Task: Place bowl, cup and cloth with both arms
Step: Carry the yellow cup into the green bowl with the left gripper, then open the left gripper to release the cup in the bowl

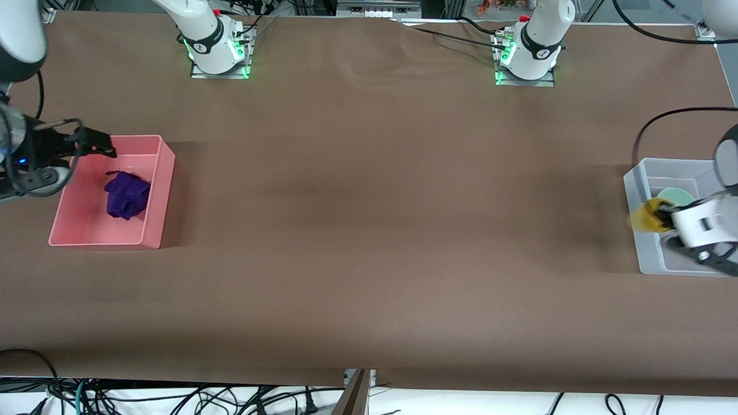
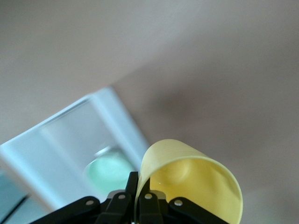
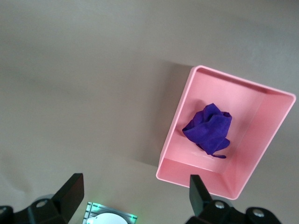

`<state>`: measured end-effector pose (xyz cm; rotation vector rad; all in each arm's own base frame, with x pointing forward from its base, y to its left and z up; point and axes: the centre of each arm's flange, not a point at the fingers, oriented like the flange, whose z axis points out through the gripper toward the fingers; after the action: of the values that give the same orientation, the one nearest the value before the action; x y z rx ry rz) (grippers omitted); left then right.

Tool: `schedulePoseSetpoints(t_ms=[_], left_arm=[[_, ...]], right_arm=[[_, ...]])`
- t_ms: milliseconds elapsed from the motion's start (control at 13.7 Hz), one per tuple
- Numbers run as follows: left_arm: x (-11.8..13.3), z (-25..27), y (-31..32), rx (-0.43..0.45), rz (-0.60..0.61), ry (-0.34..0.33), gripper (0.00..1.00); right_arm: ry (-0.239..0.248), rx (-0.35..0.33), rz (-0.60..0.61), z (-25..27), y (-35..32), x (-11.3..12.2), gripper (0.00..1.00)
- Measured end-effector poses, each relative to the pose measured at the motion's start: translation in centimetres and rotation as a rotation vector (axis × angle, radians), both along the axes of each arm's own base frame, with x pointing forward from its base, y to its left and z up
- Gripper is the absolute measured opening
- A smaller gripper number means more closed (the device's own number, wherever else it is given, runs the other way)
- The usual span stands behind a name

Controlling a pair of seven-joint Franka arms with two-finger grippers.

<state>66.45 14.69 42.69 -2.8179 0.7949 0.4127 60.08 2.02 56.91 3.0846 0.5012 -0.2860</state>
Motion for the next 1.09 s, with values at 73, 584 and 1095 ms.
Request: schedulePoseSetpoints(t_ms=[73,584,1095], left_arm=[[-0.7,-0.4,3.1,0.005,-0.034,0.021,0.04],[-8.3,-14.1,19.3,-0.091,-0.149,-0.069,0.04],[-8.9,-14.9,19.2,-0.168,-0.124,-0.126,0.40]], right_arm=[[-0.033,-0.012,0.004,0.9,0.8,-0.1,1.00],[-0.192,-0.017,-0.034,6.0,-1.8,-1.0,1.00],[-0.123,-0.032,-0.131,5.5,-3.8,-1.9,1.00]])
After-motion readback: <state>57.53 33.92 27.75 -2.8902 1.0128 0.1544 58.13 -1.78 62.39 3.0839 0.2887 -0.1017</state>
